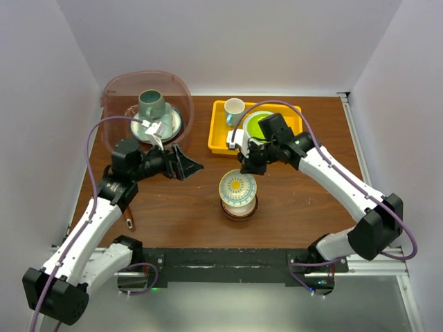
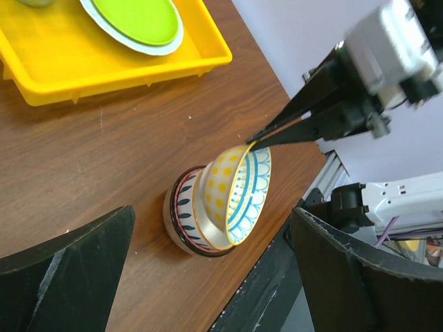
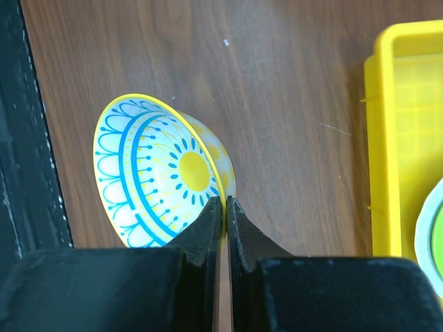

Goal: Place the mixed dishes into the plastic bin
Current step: Pick up the bowl from the center of the board.

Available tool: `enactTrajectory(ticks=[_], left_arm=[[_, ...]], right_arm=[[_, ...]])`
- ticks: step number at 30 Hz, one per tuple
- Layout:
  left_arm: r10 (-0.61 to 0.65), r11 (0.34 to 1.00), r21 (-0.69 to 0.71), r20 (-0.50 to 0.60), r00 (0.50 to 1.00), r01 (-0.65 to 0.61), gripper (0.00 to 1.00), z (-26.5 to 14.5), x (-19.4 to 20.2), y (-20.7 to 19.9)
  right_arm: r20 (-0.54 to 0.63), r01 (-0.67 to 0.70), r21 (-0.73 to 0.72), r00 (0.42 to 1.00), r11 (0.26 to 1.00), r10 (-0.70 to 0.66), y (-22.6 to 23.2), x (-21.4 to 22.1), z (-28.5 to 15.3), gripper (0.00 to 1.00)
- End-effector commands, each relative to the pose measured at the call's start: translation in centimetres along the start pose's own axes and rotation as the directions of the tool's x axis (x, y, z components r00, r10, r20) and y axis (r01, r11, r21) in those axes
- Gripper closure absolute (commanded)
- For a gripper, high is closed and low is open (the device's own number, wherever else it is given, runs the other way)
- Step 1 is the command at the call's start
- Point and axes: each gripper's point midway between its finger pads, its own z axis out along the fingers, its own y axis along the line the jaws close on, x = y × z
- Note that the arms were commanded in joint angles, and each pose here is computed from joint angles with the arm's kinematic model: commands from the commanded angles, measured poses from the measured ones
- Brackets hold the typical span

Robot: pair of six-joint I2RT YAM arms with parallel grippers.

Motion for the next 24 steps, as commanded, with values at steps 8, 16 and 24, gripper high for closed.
enactTrajectory(ticks=[8,16,24], left_arm=[[0.09,0.996,0.005,0.037,0.995,-0.09,0.0,1.7,-0.3,-2.7],[0.097,0.995,-0.008,0.039,0.995,-0.096,0.0,2.1,1.3,-4.0],[0.109,0.992,-0.069,-0.014,0.994,-0.11,0.0,3.5,3.1,-4.1]], right_arm=[[0.172,-0.138,0.059,0.977,0.989,0.126,-2.4,-4.4,-2.4,1.0],[0.188,-0.191,0.076,0.967,0.979,0.174,-3.4,-4.5,-2.2,1.0],[0.187,-0.23,0.079,0.959,0.97,0.212,-3.9,-4.1,-2.1,1.0]])
